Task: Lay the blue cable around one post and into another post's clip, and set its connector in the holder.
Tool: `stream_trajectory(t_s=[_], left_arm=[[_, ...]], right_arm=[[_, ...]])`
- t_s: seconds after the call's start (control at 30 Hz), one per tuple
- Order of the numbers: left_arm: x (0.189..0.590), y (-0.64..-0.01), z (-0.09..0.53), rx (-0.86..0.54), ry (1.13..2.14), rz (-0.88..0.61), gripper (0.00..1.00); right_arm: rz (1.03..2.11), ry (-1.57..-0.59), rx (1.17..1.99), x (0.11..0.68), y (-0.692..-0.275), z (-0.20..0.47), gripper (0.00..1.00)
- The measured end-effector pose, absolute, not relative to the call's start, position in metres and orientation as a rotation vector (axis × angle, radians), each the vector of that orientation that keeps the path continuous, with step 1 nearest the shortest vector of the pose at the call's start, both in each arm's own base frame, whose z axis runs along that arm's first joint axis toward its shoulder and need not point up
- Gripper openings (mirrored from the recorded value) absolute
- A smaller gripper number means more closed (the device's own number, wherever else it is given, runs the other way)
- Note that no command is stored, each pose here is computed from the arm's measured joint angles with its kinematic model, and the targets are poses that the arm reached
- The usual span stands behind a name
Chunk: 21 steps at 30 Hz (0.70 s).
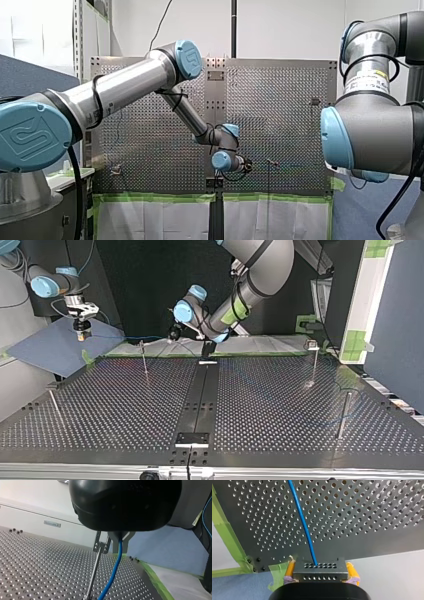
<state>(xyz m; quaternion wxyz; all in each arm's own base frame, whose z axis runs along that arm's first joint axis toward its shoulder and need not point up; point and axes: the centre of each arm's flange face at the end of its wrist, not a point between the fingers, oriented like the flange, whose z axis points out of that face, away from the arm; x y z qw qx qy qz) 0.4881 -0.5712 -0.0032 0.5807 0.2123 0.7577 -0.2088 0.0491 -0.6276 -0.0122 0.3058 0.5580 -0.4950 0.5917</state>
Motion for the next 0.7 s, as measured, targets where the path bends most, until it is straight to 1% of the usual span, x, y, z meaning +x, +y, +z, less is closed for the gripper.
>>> stream_trajectory(t_s=[0.7], left_arm=[[0.498,-0.565,-0.002,0.466,1.764,-0.491,0.01]], right_arm=[[1.581,-1.309,1.479,0.056,-0.63,-0.017,0.0]])
